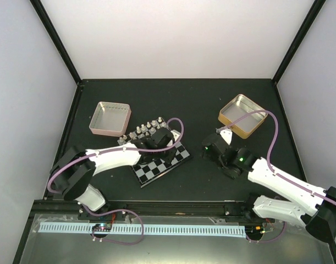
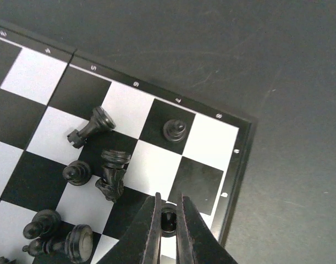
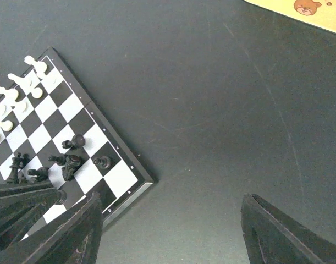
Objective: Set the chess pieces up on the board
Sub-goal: Place the chess piece on the chessboard.
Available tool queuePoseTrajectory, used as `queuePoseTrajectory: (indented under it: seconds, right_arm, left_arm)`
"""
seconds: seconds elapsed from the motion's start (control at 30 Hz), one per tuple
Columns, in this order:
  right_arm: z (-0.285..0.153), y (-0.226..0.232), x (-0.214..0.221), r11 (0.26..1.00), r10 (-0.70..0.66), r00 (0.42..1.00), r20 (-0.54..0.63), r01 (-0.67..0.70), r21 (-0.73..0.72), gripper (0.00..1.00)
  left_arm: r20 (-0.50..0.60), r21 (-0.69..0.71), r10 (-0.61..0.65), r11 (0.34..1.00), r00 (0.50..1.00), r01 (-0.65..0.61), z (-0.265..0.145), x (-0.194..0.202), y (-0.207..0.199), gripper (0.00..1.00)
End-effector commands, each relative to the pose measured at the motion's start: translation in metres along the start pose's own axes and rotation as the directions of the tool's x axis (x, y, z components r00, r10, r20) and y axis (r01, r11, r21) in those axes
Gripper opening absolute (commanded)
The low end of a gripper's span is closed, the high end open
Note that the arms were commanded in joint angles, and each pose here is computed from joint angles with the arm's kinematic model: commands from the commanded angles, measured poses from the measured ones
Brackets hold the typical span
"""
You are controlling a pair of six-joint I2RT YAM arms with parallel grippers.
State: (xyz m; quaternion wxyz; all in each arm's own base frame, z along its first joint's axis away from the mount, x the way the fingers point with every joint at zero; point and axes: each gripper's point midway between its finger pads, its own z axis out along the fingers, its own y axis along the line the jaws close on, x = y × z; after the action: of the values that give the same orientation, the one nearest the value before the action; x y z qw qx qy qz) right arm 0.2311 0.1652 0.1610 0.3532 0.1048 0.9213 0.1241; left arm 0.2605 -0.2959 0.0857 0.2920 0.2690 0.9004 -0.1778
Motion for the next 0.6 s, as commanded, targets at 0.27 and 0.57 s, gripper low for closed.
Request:
queuePoseTrajectory:
  seconds: [0.27,0.57]
  right_arm:
    - [0.006,-0.014,-0.002,0.997,0.033,0.999,0.024,-0.035,0.067,0.7]
    - [0.012,-0.01,0.001,0.997,0.028,1.0,0.007,-0.028,0.065,0.7]
  left_arm:
    - [0.016,-0.013,0.037,0.999,0.999,-0.037,0.035,-0.006,-0.001,0.02]
    - [0.02,-0.056,0.048,0.997,0.999,-0.046,0.044,-0.004,0.007,0.02]
